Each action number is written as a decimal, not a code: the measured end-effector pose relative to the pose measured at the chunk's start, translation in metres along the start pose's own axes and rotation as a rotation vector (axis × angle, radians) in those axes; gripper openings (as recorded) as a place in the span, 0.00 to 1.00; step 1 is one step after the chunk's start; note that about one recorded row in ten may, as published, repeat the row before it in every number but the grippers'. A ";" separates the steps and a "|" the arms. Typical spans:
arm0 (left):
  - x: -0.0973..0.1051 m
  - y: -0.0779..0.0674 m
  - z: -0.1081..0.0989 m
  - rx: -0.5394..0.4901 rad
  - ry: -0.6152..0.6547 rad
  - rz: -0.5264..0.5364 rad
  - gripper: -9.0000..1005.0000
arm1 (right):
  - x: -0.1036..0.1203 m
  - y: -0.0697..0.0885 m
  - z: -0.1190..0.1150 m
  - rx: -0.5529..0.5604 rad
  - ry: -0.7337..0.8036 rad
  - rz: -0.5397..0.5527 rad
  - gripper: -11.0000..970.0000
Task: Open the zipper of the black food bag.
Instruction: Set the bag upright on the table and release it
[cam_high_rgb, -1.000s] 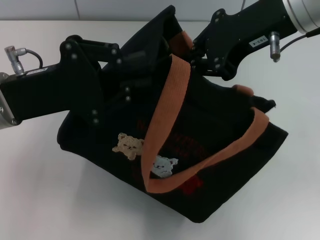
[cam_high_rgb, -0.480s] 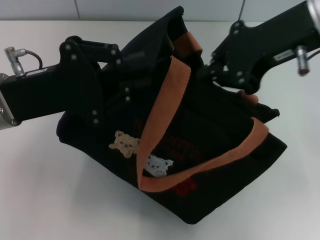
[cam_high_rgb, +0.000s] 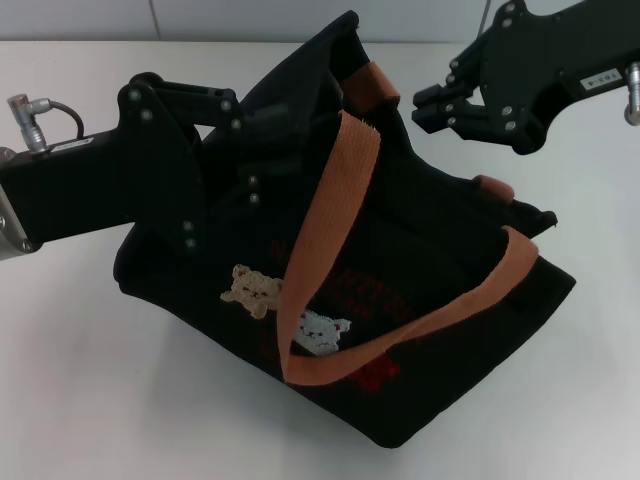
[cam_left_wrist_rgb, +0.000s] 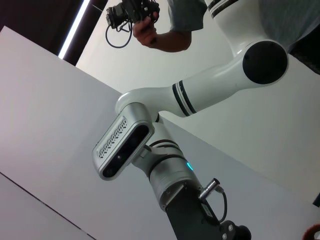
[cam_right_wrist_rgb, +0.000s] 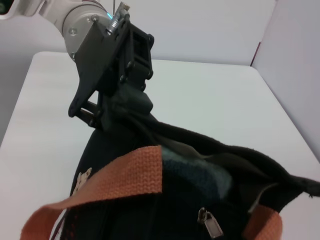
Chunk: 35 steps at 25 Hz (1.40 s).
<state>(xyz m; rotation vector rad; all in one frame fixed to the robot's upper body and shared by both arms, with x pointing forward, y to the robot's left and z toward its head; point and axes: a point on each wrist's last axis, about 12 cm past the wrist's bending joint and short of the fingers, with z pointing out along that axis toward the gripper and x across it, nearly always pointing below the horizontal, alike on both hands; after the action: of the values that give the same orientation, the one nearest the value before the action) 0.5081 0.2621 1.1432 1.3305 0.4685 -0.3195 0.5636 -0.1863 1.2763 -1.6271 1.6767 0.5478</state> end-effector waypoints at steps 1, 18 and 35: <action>0.000 0.000 0.000 0.000 0.000 0.000 0.20 | -0.001 0.000 0.001 0.001 0.000 -0.013 0.04; 0.000 0.002 0.001 0.003 -0.005 0.005 0.20 | -0.014 -0.002 0.029 -0.021 0.013 -0.141 0.35; 0.000 0.002 0.004 0.012 -0.017 0.005 0.20 | -0.018 0.005 0.044 -0.035 0.016 -0.247 0.45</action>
<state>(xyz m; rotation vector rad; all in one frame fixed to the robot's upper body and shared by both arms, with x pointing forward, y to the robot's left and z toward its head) 0.5101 0.2584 1.1455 1.3398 0.4492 -0.3299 0.5663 -0.1416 1.2599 -1.8355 1.4564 0.4426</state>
